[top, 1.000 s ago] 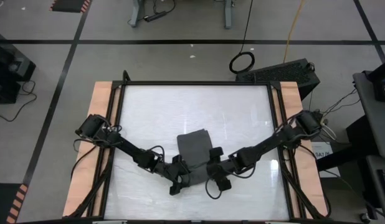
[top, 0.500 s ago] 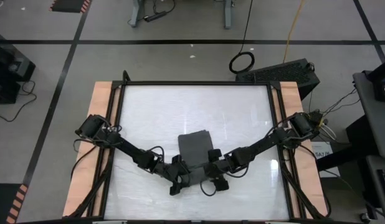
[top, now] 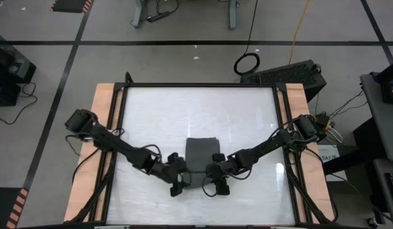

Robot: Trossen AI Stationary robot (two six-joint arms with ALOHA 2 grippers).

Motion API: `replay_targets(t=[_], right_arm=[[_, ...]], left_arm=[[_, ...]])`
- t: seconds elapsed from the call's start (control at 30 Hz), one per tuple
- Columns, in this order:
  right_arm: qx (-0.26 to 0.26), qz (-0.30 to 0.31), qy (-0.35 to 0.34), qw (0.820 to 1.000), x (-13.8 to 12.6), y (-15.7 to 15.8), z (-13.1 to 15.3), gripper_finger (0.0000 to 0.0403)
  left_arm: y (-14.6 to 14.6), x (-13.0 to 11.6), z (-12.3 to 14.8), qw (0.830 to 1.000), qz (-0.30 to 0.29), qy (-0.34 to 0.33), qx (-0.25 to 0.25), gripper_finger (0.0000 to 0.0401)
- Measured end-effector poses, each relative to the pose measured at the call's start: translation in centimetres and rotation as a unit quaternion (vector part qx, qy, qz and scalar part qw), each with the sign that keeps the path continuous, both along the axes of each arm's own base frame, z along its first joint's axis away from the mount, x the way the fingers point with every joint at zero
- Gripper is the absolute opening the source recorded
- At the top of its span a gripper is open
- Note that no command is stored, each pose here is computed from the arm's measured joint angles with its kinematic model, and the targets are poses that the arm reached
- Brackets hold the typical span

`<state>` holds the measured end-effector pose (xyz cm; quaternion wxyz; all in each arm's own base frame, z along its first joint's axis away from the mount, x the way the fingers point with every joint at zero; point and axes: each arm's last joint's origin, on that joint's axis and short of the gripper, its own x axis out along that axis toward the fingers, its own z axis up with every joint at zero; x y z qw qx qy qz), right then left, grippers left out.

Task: Roll towel into tight, uniform cylinder
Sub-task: Roll the gray towel

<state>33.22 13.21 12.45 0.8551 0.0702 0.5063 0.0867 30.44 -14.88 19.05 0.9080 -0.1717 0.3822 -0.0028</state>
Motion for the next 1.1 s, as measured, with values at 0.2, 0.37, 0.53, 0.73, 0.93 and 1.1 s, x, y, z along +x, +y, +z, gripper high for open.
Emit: replay_targets(t=[0.2,0.37,0.53,0.73,0.93,1.1], right_arm=[[0.009,-0.005,-0.008,1.000,0.2,-0.1,0.0,0.0082],[0.010,-0.006,-0.010,1.000,0.3,-0.2,0.1,0.0069],[0.009,-0.008,-0.011,1.000,0.3,-0.2,0.1,0.0071],[0.007,-0.012,-0.013,1.000,0.4,-0.2,0.1,0.0072],[0.008,-0.013,-0.016,1.000,0.4,-0.2,0.1,0.0072],[0.009,-0.014,-0.016,1.000,0.4,-0.2,0.1,0.0072]], left_arm=[[-2.1,-1.0,-0.3,1.000,-0.019,-0.006,0.007,0.0372],[-2.6,-0.8,-2.1,0.998,-0.007,-0.002,0.066,0.0391],[-2.5,0.0,-3.9,0.994,-0.061,0.011,0.094,0.0387],[-2.1,0.5,-5.4,0.994,-0.051,0.031,0.095,0.0383],[-1.2,1.2,-6.5,0.994,-0.053,0.052,0.080,0.0302],[-0.2,1.7,-6.1,0.997,-0.045,0.062,0.033,0.0197]])
